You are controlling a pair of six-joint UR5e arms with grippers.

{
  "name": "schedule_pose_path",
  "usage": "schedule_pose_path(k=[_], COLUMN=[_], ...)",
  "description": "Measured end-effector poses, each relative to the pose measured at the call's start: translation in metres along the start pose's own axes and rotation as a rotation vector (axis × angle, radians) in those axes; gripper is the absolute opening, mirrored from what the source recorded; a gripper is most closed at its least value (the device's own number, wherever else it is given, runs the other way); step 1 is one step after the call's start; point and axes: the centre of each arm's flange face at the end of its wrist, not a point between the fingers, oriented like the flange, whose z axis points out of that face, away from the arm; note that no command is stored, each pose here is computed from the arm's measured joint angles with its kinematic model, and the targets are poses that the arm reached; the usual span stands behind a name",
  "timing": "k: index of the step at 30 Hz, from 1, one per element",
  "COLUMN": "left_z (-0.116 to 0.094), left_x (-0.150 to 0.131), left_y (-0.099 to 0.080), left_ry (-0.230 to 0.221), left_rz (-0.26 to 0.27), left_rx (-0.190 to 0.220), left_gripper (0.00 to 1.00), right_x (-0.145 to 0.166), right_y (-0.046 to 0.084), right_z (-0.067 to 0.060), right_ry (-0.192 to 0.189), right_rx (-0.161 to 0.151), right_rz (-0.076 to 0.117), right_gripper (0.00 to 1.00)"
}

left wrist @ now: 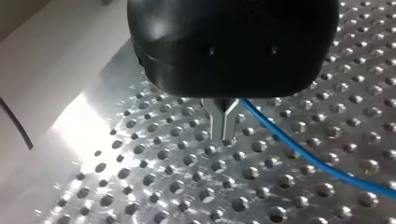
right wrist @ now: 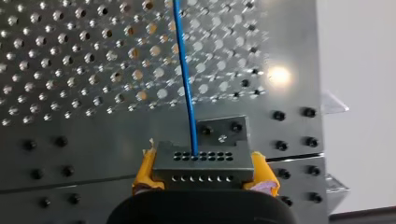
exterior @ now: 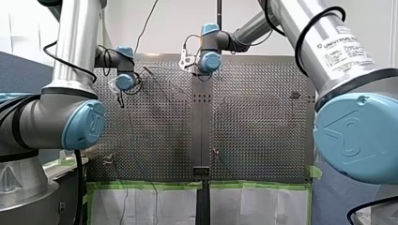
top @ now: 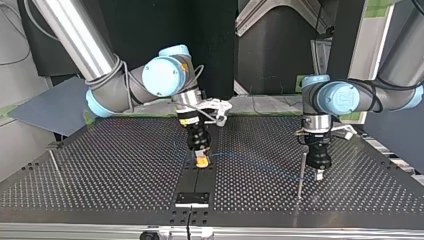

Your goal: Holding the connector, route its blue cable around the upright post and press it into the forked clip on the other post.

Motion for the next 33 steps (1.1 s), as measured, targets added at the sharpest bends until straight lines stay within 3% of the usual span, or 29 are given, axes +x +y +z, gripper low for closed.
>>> schedule_pose_path(k=[6, 12, 13, 14, 15, 17, 18, 19, 20, 21, 22, 33], left_z=[0.001, -0.001, -0.001, -0.002, -0.002, -0.002, -0.002, -0.003, -0.003, -0.004, -0.005, -0.009], left_x=[0.013, 0.043, 0.047, 0.049, 0.05, 0.052, 0.053, 0.054, 0.054, 0.054, 0.055, 0.058], left_y=[0.005, 0.017, 0.019, 0.02, 0.02, 0.02, 0.02, 0.021, 0.021, 0.021, 0.021, 0.024], left_ry=[0.024, 0.085, 0.093, 0.098, 0.101, 0.109, 0.111, 0.116, 0.121, 0.126, 0.133, 0.163], left_rz=[-0.004, 0.016, 0.02, 0.024, 0.027, 0.032, 0.032, 0.03, 0.027, 0.022, 0.014, -0.035], left_rx=[-0.006, -0.036, -0.041, -0.042, -0.042, -0.037, -0.035, -0.035, -0.037, -0.04, -0.045, -0.071], left_gripper=[0.02, 0.02, 0.13, 0.33, 0.33, 0.63, 0.63, 0.84, 0.94, 0.94, 1.0, 1.0], right_x=[-0.028, -0.053, -0.056, -0.059, -0.063, -0.07, -0.074, -0.078, -0.083, -0.087, -0.091, -0.135], right_y=[0.005, 0.007, 0.008, 0.008, 0.009, 0.01, 0.011, 0.011, 0.012, 0.012, 0.013, 0.031], right_z=[0.003, -0.002, -0.003, -0.004, -0.005, -0.008, -0.01, -0.011, -0.014, -0.015, -0.017, -0.034], right_ry=[-0.067, -0.123, -0.128, -0.136, -0.141, -0.153, -0.158, -0.163, -0.169, -0.173, -0.176, -0.2], right_rx=[-0.016, -0.038, -0.041, -0.045, -0.048, -0.053, -0.054, -0.056, -0.057, -0.058, -0.059, -0.093], right_rz=[-0.014, -0.029, -0.031, -0.034, -0.037, -0.041, -0.043, -0.044, -0.045, -0.046, -0.047, -0.051], right_gripper=[0.0, 0.0, 0.0, 0.0, 0.0, 0.0, 0.0, 0.0, 0.0, 0.0, 0.0, 0.0])
